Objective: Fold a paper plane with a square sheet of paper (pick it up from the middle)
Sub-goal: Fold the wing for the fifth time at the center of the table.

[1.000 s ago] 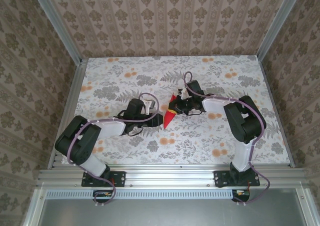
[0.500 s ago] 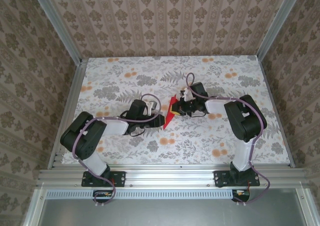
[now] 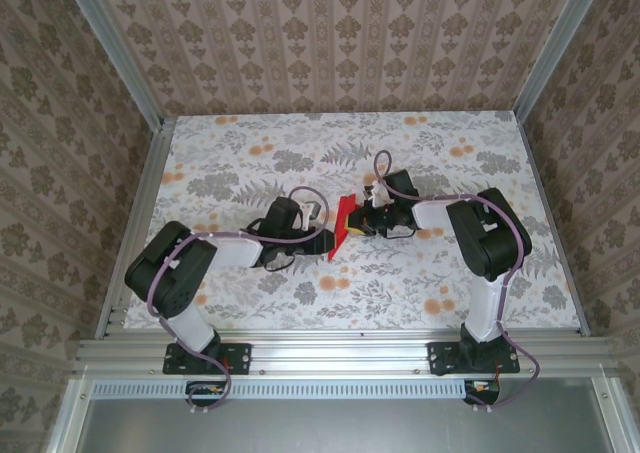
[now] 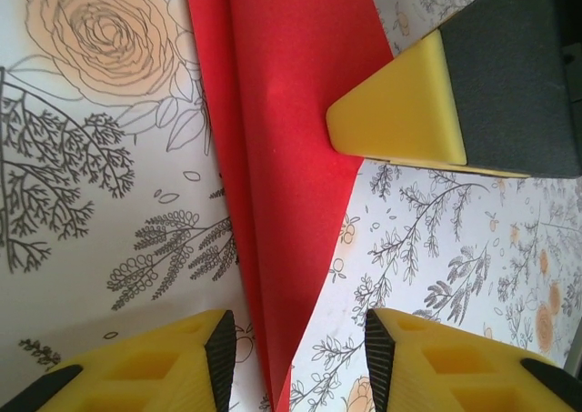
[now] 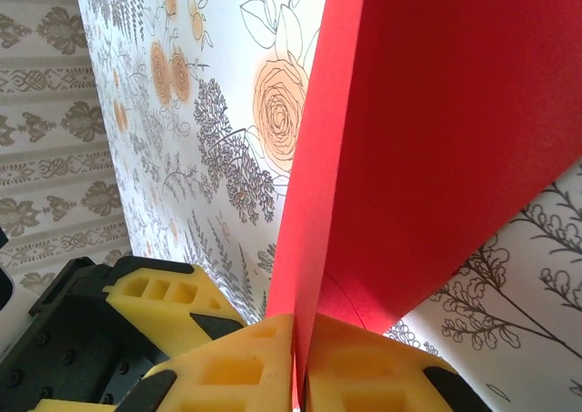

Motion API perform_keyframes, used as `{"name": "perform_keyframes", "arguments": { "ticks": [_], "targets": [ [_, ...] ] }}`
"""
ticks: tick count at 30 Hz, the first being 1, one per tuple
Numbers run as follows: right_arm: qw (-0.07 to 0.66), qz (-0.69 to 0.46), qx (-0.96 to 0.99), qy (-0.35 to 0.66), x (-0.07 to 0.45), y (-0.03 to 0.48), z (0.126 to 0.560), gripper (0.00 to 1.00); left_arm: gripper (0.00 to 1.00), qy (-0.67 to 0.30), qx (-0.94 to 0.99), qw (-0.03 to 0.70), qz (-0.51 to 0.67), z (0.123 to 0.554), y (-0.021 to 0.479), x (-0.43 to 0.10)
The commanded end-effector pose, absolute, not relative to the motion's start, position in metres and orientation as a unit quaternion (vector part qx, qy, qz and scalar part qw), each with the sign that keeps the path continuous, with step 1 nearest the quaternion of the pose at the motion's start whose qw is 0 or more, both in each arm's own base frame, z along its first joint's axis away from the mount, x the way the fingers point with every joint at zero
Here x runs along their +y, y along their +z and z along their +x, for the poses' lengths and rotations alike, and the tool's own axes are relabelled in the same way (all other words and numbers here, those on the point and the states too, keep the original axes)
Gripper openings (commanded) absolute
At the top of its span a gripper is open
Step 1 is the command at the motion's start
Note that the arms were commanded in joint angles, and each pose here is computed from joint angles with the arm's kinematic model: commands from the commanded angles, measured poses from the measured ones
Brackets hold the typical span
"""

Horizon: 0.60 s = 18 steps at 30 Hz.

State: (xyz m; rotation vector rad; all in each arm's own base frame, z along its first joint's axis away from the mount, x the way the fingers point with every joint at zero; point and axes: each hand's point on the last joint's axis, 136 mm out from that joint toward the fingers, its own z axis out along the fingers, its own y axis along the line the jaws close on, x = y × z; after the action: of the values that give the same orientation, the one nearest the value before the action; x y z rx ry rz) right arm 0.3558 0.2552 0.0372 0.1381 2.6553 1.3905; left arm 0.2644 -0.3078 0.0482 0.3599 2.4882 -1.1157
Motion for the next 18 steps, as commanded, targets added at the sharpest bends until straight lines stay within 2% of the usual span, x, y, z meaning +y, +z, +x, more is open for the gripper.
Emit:
{"name": "perform_keyframes", "arguments": {
  "ticks": [1, 18],
  "targets": [
    [0.067, 0.041, 0.894, 0.442, 0.249, 0.023, 0.356, 0.11, 0.44, -0.388, 0.891, 0.194, 0.135, 0.268, 0.047, -0.311],
    [0.068, 0.037, 0.903, 0.422, 0.246, 0.018, 0.366, 0.17, 0.27, -0.401, 0.897, 0.17, 0.081, 0.287, 0.039, -0.32]
  ]
}}
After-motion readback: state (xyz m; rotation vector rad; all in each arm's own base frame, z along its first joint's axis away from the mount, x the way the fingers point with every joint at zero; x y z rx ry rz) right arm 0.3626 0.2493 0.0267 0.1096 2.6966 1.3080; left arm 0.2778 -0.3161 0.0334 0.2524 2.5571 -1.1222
